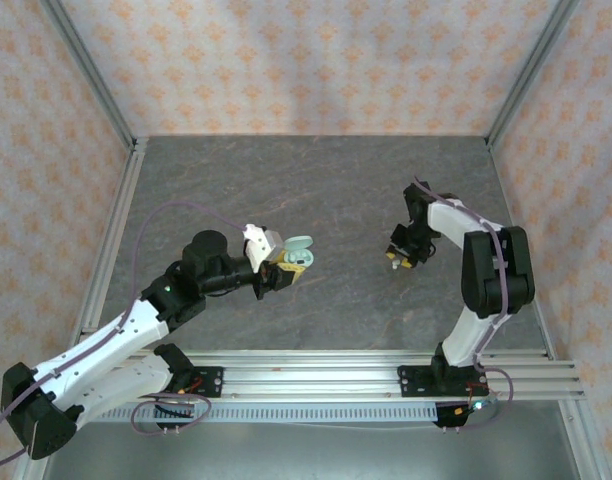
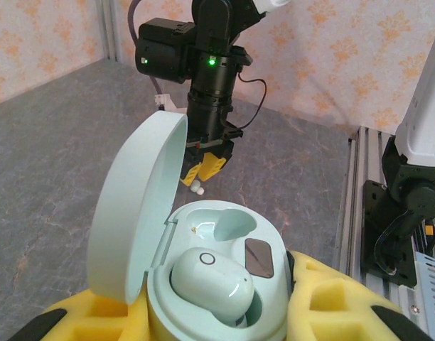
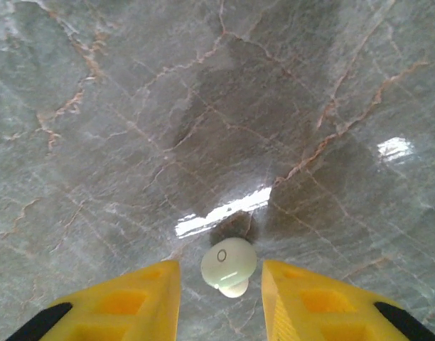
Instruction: Insert the wireless bluetooth earbuds into the charging case
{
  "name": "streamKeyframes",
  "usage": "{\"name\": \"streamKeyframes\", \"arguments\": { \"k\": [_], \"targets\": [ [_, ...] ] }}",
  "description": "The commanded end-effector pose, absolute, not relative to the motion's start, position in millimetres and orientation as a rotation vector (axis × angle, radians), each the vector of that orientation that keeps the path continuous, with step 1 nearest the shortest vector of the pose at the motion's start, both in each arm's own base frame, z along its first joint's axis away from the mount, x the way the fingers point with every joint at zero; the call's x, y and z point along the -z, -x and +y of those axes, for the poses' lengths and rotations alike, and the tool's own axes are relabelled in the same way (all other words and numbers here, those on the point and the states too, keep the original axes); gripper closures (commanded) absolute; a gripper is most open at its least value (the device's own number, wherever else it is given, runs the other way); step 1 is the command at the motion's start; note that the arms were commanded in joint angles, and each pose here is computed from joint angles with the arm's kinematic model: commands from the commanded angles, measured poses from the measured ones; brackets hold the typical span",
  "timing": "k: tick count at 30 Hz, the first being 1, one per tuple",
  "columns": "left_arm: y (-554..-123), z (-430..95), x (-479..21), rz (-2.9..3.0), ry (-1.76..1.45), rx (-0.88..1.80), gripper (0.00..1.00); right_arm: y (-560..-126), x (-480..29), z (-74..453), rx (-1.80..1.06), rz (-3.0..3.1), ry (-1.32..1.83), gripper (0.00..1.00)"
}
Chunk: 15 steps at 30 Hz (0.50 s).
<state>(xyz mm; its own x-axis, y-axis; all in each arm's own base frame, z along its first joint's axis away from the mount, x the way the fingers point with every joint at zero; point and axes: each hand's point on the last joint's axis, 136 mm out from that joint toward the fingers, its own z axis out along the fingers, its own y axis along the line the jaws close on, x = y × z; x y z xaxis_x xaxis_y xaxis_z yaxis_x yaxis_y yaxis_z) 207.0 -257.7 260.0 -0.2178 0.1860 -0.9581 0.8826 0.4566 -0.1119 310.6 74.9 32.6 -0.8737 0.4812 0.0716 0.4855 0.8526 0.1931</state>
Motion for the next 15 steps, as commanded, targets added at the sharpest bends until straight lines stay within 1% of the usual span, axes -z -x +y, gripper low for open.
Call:
{"name": "streamKeyframes", "arguments": {
  "k": [1, 9, 15],
  "targets": [
    [-209.3, -257.9, -257.8, 1.688, -0.940, 0.830, 0.84, -316.7, -30.7, 75.1, 0.295, -3.015, 0.784, 0.65],
    [-208.8, -258.7, -259.2, 1.691, -0.942, 0.836, 0.84, -315.4, -22.2, 75.7, 0.288, -3.003, 0.771, 0.71],
    [-206.8, -256.3, -264.6, 1.691, -0.937, 0.834, 0.83, -314.0, -24.2, 77.6, 0.312, -3.010, 0.757, 0.82]
  ]
}}
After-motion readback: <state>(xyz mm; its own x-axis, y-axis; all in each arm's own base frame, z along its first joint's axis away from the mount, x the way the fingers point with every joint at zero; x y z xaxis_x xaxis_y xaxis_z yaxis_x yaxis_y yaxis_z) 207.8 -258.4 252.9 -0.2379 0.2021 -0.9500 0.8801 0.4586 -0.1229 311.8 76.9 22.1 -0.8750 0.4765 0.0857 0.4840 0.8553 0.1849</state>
